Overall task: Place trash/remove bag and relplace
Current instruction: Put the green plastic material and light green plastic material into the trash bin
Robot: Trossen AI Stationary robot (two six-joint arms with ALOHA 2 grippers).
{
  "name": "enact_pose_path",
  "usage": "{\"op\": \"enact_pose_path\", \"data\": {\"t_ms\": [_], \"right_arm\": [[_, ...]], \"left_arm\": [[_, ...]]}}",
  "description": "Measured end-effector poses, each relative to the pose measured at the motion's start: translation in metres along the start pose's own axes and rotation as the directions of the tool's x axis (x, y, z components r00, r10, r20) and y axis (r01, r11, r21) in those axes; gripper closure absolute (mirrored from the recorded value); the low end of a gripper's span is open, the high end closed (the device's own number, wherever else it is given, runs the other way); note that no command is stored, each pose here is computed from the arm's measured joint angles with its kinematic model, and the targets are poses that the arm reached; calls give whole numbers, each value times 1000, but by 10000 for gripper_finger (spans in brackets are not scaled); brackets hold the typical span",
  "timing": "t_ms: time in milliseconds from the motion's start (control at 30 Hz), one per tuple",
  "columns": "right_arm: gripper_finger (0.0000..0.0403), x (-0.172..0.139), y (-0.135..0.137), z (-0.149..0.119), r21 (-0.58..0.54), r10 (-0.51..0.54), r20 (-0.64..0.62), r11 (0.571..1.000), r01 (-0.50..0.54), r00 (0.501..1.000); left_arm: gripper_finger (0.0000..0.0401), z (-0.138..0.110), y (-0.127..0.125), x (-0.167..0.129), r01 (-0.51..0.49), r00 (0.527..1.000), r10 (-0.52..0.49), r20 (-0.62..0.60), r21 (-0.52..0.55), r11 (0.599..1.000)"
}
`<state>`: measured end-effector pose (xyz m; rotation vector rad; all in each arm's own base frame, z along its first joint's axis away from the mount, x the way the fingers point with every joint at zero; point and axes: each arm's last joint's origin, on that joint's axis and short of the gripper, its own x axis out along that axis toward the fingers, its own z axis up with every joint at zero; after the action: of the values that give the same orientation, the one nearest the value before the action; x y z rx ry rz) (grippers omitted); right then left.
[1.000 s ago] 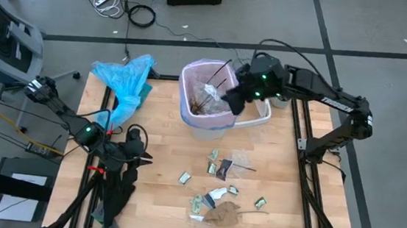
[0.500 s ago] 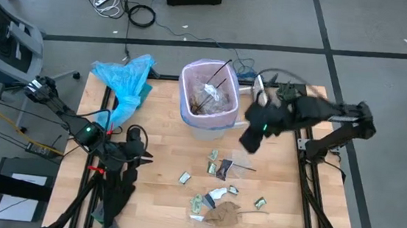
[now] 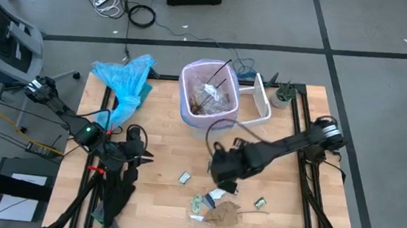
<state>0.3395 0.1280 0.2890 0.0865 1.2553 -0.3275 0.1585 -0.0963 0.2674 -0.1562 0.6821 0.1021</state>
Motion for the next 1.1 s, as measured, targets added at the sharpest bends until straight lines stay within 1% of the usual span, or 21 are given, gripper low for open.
{"op": "enact_pose_path", "data": {"t_ms": [100,200,300,400,467,533,600,700,800,900,1000,1100], "right_arm": [[236,16,13,5,-54,9,23,999,-8,1000],[239,29,17,11,-88,52,71,995,-46,996],[244,46,12,10,-85,114,100,991,-105,988],[249,56,3,4,-76,157,131,986,-148,979],[251,63,-3,-2,-73,164,142,985,-155,976],[252,71,-9,-8,-97,165,163,984,-151,973],[252,79,-15,-10,-112,180,205,981,-159,962],[249,93,-22,-12,-104,194,259,980,-173,946],[243,104,-29,-14,-86,190,260,981,-173,947],[230,110,-36,-16,-77,180,226,983,-167,957],[207,111,-41,-14,-87,194,216,980,-179,957],[177,112,-43,-13,-84,199,216,979,-185,956]], "left_arm": [[314,1,-1,0,6,1000,-6,9,-27,1000],[314,1,-1,0,7,1000,-7,10,-39,999],[314,1,-1,0,8,1000,-7,10,-75,997],[314,1,-1,0,8,1000,-7,10,-82,997],[314,1,-1,0,8,1000,-7,10,-90,996],[314,1,-1,0,8,1000,-7,10,-105,994],[314,1,-1,0,8,1000,-7,10,-107,994],[314,1,-1,0,6,1000,-5,11,-107,994],[314,1,-1,0,6,1000,-4,11,-118,993],[314,1,-1,0,2,1000,0,14,-146,989],[314,1,-1,1,-11,1000,14,17,-157,988],[314,1,-1,2,-18,1000,20,13,-155,988]]}}
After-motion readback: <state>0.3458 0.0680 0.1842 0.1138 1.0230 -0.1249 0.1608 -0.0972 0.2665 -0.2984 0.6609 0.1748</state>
